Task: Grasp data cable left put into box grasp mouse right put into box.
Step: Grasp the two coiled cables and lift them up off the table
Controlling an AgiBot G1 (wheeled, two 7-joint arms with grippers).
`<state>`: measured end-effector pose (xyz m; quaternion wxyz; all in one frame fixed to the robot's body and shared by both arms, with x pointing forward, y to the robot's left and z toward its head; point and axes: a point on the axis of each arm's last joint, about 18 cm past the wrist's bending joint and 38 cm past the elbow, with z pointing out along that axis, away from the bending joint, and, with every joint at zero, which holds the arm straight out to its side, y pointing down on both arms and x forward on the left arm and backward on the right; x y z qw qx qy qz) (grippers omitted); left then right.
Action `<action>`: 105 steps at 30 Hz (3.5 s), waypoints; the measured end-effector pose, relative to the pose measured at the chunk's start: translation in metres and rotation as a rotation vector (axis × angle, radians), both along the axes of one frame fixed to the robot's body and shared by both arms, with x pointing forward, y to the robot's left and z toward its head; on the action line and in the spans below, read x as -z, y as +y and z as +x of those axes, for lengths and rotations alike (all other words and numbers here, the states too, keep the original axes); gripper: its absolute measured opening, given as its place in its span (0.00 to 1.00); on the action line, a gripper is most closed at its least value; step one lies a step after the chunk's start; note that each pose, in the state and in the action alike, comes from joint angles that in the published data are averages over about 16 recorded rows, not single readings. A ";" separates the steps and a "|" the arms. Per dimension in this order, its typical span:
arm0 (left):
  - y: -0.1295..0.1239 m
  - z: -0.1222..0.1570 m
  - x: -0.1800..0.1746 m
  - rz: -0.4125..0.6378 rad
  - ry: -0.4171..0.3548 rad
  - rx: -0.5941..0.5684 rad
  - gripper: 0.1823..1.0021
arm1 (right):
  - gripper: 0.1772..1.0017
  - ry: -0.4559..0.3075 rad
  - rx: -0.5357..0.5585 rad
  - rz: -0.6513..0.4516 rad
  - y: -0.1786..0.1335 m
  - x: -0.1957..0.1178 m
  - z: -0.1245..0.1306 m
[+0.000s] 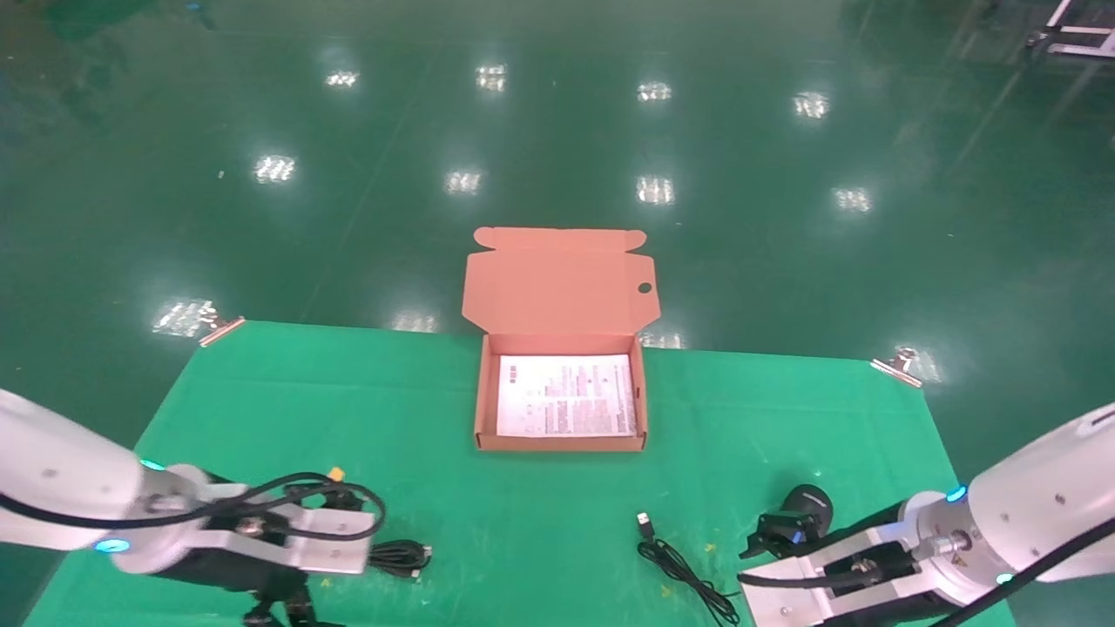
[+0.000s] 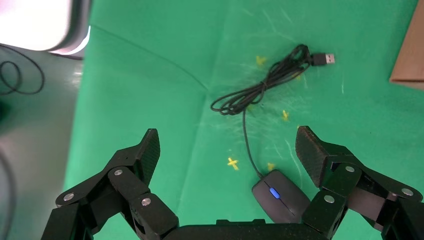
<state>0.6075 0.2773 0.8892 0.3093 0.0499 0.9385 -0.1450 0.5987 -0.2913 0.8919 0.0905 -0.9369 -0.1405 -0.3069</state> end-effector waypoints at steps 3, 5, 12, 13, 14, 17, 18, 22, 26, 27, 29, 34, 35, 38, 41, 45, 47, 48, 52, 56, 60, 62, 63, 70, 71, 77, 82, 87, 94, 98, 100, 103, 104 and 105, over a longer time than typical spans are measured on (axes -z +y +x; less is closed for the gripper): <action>0.001 0.006 0.007 -0.002 -0.002 -0.038 1.00 | 1.00 -0.011 0.022 -0.001 0.002 0.006 0.005; 0.002 0.009 0.011 -0.007 -0.001 -0.062 1.00 | 1.00 -0.015 0.035 0.001 0.003 0.009 0.008; 0.005 0.022 0.027 -0.038 0.018 -0.139 1.00 | 1.00 -0.013 0.082 0.030 0.006 0.022 0.015; 0.006 0.024 0.029 -0.044 0.023 -0.149 1.00 | 1.00 -0.010 0.090 0.038 0.006 0.024 0.016; 0.006 0.026 0.031 -0.050 0.028 -0.159 1.00 | 1.00 -0.006 0.097 0.046 0.006 0.026 0.016; 0.007 0.033 0.036 -0.069 0.042 -0.186 1.00 | 1.00 0.008 0.122 0.075 0.007 0.031 0.018; 0.008 0.036 0.038 -0.075 0.046 -0.194 1.00 | 1.00 0.013 0.131 0.085 0.007 0.033 0.019; 0.008 0.047 0.044 -0.100 0.060 -0.224 1.00 | 1.00 0.038 0.165 0.129 0.007 0.040 0.024; 0.010 0.059 0.049 -0.118 0.066 -0.249 1.00 | 1.00 0.060 0.192 0.166 0.009 0.047 0.031; 0.010 0.062 0.050 -0.120 0.066 -0.255 1.00 | 1.00 0.065 0.198 0.175 0.009 0.049 0.034; 0.012 0.068 0.053 -0.120 0.061 -0.263 1.00 | 1.00 0.073 0.208 0.188 0.010 0.053 0.038; 0.015 0.080 0.057 -0.119 0.049 -0.279 1.00 | 1.00 0.087 0.226 0.212 0.012 0.061 0.051; 0.015 0.082 0.057 -0.118 0.047 -0.281 1.00 | 1.00 0.088 0.228 0.215 0.013 0.063 0.053; 0.017 0.087 0.059 -0.113 0.041 -0.285 1.00 | 1.00 0.089 0.236 0.219 0.013 0.067 0.061; 0.019 0.091 0.060 -0.109 0.036 -0.288 1.00 | 1.00 0.089 0.246 0.221 0.014 0.071 0.067; 0.021 0.095 0.060 -0.107 0.033 -0.290 1.00 | 1.00 0.089 0.260 0.223 0.014 0.076 0.075; 0.022 0.096 0.060 -0.109 0.033 -0.291 1.00 | 1.00 0.089 0.266 0.222 0.015 0.077 0.078; 0.022 0.097 0.060 -0.109 0.033 -0.292 1.00 | 1.00 0.088 0.269 0.221 0.015 0.078 0.079; 0.023 0.098 0.060 -0.111 0.033 -0.293 1.00 | 0.99 0.087 0.277 0.219 0.015 0.080 0.082; 0.023 0.099 0.060 -0.113 0.032 -0.294 0.99 | 0.98 0.087 0.280 0.218 0.015 0.080 0.083; 0.023 0.099 0.060 -0.114 0.032 -0.293 0.96 | 0.94 0.087 0.279 0.218 0.015 0.080 0.083; 0.023 0.099 0.060 -0.113 0.031 -0.293 0.95 | 0.92 0.087 0.279 0.218 0.015 0.080 0.083; 0.023 0.099 0.060 -0.113 0.031 -0.292 0.94 | 0.90 0.087 0.278 0.218 0.015 0.080 0.083; 0.023 0.098 0.060 -0.112 0.031 -0.291 0.81 | 0.76 0.087 0.276 0.218 0.015 0.079 0.082; 0.023 0.098 0.060 -0.112 0.031 -0.291 0.78 | 0.73 0.087 0.276 0.218 0.015 0.079 0.082; 0.023 0.098 0.060 -0.111 0.032 -0.290 0.62 | 0.57 0.087 0.275 0.218 0.015 0.079 0.082; 0.023 0.098 0.060 -0.111 0.032 -0.290 0.48 | 0.42 0.087 0.275 0.219 0.015 0.079 0.081; 0.023 0.098 0.060 -0.110 0.032 -0.290 0.35 | 0.29 0.087 0.275 0.219 0.015 0.079 0.081; 0.023 0.097 0.060 -0.110 0.033 -0.290 0.20 | 0.16 0.086 0.275 0.220 0.015 0.078 0.081; 0.023 0.097 0.059 -0.110 0.030 -0.288 0.15 | 0.10 0.081 0.277 0.228 0.014 0.075 0.082; 0.023 0.097 0.056 -0.110 0.025 -0.284 0.13 | 0.09 0.074 0.281 0.240 0.012 0.071 0.081; 0.025 0.097 0.049 -0.107 0.004 -0.273 0.11 | 0.07 0.050 0.292 0.268 0.006 0.058 0.081; 0.025 0.097 0.045 -0.105 -0.007 -0.268 0.11 | 0.07 0.038 0.296 0.279 0.003 0.053 0.081; 0.026 0.097 0.041 -0.102 -0.021 -0.262 0.11 | 0.07 0.023 0.300 0.290 0.000 0.046 0.080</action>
